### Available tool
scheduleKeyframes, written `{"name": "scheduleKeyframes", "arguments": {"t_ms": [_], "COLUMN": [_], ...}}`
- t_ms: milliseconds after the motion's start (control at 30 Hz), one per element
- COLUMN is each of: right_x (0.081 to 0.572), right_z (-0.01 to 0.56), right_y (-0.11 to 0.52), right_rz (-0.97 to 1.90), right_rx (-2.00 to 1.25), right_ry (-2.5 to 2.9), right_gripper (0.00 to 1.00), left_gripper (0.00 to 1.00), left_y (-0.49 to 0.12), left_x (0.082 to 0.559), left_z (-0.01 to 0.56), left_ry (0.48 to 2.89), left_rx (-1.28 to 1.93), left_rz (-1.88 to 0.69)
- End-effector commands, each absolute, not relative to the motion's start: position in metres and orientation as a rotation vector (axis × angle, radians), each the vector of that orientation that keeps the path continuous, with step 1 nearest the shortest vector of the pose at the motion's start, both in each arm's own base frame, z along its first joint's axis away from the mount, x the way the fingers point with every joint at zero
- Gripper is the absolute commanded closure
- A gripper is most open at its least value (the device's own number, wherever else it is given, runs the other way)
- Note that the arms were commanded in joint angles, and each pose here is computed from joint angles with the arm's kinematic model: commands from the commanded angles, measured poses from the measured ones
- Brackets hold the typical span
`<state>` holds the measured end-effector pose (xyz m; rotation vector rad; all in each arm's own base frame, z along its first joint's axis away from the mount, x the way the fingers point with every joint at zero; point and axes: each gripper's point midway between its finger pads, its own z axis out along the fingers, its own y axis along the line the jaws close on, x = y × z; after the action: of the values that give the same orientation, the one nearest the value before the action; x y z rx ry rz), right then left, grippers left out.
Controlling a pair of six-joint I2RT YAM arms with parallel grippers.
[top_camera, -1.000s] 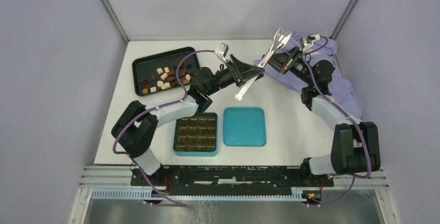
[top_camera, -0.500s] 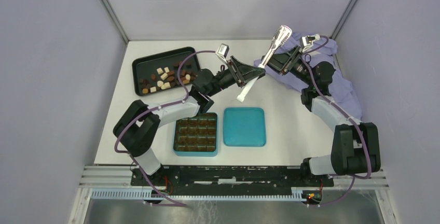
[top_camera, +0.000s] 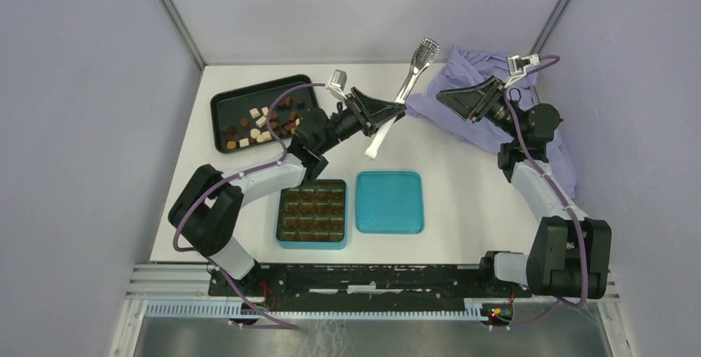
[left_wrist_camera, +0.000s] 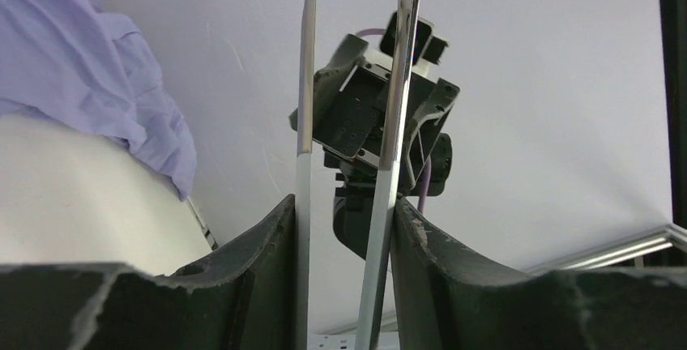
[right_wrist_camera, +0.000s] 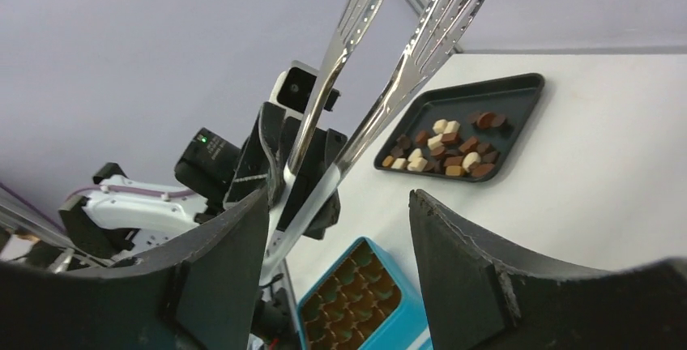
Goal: Pack the chocolate
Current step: Pick up the clamp at the center of the board.
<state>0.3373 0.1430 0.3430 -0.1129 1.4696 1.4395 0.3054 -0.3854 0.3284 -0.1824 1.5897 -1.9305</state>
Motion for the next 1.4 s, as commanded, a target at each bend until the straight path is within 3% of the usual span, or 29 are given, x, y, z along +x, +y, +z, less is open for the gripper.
{"name": "scheduleKeyframes", "arguments": {"t_ms": [0, 100, 167, 300, 467, 600, 1033, 1200, 1367], "right_x": [0.333, 0.335, 0.336, 0.335, 0.334, 0.337, 0.337, 0.338, 0.336], "right_z": [0.329, 0.321, 0.315, 0.314, 0.320, 0.311, 0.324, 0.328, 0.320], "right_y": [0.135, 0.131, 0.130, 0.132, 0.146, 0.158, 0.184, 0.186, 0.185], "right_rz": [1.321, 1.277, 1.249, 1.246, 1.307, 1.432, 1.668, 1.689, 1.705], "right_rx": [-0.215, -0.231, -0.246, -0.280, -0.279, -0.139, 0.058, 0.074, 0.126], "right_ry": [1.486, 1.511, 1.525, 1.531, 1.539, 1.597, 1.562, 1.548, 1.560], "right_gripper": [0.30, 0.30, 0.30, 0.28, 0.14, 0.03, 0.02, 0.16, 0.57], "left_gripper": [0.78, 0.95, 0.98, 0.97, 0.84, 0.82, 0.81, 0.79, 0.72], "left_y": [-0.370, -0.366, -0.365, -0.369, -0.386, -0.396, -0.415, -0.420, -0.421], "left_x": [0.307, 0.311, 0.313, 0.311, 0.302, 0.296, 0.279, 0.277, 0.277], "left_z": [0.340, 0.331, 0.325, 0.322, 0.326, 0.334, 0.346, 0.346, 0.347], "left_ry": [1.607, 1.657, 1.686, 1.715, 1.730, 1.695, 1.639, 1.627, 1.615], "left_rx": [-0.203, -0.228, -0.245, -0.238, -0.140, -0.096, -0.047, -0.047, -0.045], "left_rz": [-1.870, -1.827, -1.804, -1.827, -1.911, -1.959, -2.060, -2.096, -2.105]}}
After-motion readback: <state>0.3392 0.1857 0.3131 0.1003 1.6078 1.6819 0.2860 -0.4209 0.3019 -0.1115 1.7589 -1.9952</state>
